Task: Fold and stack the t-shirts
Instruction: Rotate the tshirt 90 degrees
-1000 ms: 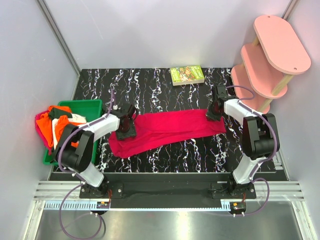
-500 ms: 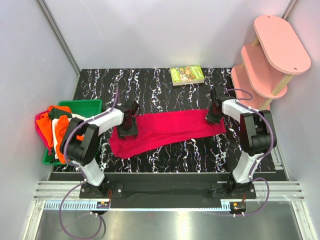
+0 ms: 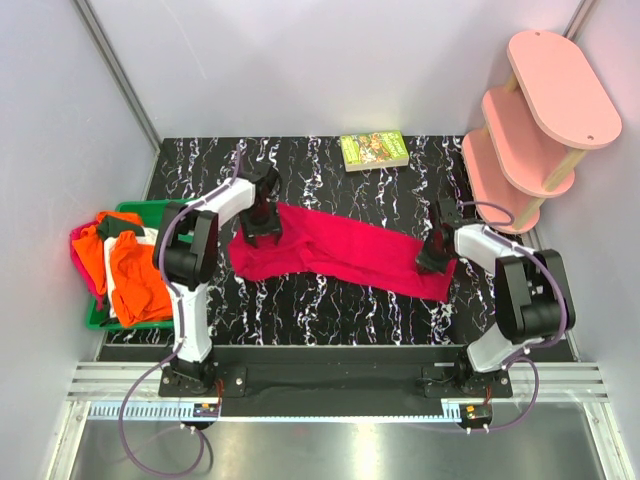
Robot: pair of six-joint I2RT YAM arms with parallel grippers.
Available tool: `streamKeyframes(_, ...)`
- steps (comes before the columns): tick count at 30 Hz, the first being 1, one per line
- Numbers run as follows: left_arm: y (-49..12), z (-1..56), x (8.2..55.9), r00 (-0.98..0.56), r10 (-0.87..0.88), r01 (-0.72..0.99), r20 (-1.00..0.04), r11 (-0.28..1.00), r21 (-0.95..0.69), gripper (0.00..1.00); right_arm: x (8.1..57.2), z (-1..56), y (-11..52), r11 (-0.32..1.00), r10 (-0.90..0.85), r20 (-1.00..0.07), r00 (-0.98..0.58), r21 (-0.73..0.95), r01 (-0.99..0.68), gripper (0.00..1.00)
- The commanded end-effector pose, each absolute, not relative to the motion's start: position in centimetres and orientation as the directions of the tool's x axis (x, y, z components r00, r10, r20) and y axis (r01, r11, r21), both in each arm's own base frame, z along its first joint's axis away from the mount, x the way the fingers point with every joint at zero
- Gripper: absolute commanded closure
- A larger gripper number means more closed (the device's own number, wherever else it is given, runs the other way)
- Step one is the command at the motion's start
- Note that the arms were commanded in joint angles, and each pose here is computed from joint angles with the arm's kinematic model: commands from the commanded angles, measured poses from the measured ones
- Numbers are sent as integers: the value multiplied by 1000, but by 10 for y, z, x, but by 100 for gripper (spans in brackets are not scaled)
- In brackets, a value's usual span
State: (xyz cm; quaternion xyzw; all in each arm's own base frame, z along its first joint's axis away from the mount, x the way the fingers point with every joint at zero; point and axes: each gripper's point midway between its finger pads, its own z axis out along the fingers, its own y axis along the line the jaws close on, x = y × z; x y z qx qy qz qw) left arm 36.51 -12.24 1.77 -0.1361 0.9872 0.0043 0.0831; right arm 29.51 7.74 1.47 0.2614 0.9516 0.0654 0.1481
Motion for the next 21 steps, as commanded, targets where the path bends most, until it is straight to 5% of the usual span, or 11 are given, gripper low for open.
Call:
streamKeyframes(1,-127,-1,403,-945,-271,-271,-186,962,-22,40,242,10,84,871,482,-129,-867,184,456,94)
streamKeyframes(21,-147,9,499,-930,-260,-241,-259,965,-104,38,185,27,141,884,337,55,-940,325,336,89)
